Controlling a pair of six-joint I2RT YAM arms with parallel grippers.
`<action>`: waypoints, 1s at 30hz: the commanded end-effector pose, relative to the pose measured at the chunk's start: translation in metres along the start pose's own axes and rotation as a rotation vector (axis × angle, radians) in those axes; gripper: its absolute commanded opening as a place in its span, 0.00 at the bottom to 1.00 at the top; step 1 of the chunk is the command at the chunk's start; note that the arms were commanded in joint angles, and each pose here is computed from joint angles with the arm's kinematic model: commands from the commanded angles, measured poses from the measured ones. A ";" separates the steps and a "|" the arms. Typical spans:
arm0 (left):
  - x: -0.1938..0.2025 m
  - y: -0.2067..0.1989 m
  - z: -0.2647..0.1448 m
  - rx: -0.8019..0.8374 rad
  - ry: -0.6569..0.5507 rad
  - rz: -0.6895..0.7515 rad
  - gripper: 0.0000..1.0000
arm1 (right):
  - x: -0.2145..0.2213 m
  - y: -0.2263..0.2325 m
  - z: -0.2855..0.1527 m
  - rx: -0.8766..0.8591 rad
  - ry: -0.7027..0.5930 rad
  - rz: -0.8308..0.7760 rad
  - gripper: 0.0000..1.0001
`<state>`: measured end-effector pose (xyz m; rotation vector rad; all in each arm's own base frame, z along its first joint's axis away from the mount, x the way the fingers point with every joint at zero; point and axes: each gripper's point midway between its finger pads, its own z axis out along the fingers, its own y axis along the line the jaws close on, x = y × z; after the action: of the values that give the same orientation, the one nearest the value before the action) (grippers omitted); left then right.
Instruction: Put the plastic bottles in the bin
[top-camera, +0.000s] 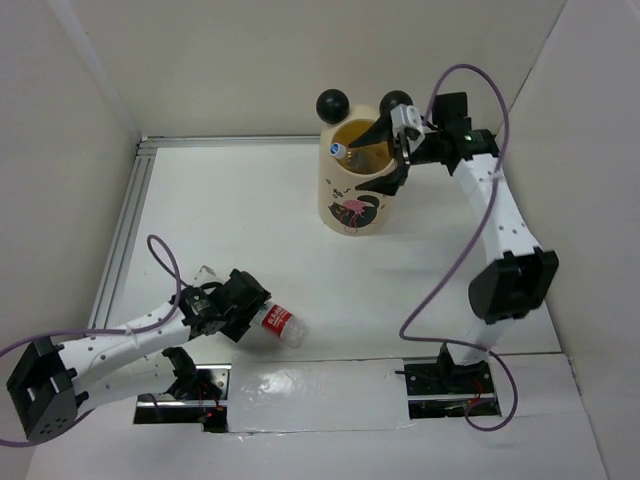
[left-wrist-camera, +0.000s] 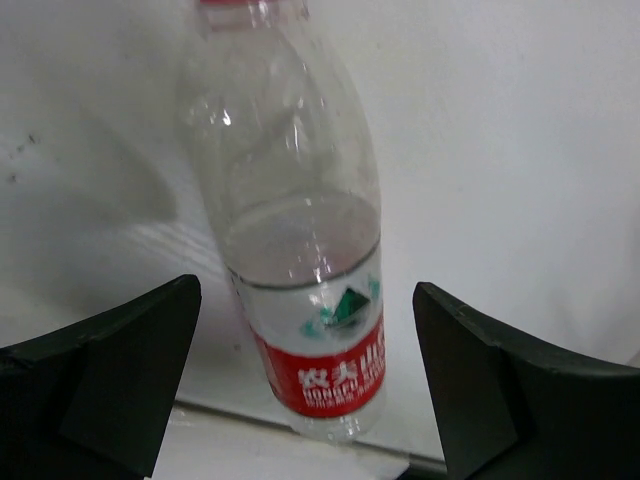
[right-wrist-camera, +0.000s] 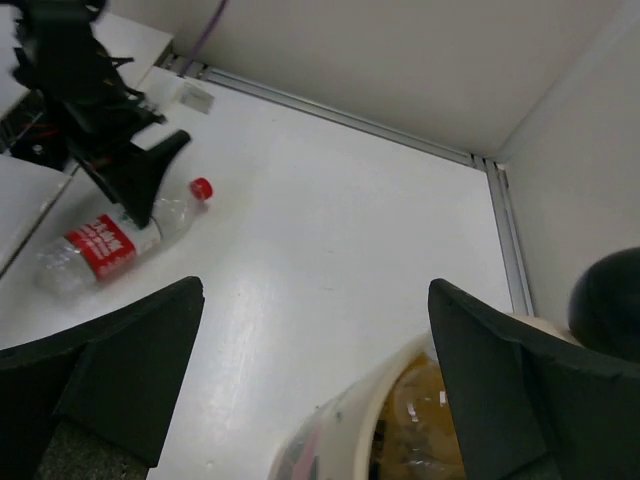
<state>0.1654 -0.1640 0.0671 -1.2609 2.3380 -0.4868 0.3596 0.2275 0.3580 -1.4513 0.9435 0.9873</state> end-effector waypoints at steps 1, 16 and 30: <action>-0.014 -0.003 0.016 -0.017 -0.061 0.017 1.00 | -0.067 0.053 -0.010 -0.051 -0.121 -0.047 1.00; -0.020 -0.083 -0.023 0.142 -0.129 0.322 0.23 | 0.000 0.112 -0.071 0.254 0.162 0.152 0.62; -0.068 -0.406 -0.230 0.961 -0.746 0.594 0.15 | 0.130 0.197 -0.097 0.427 0.442 0.545 0.90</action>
<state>0.3199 -0.3025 0.4059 -0.2238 1.6783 -0.7782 0.2217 0.1169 0.1810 -1.1149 1.7566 0.8457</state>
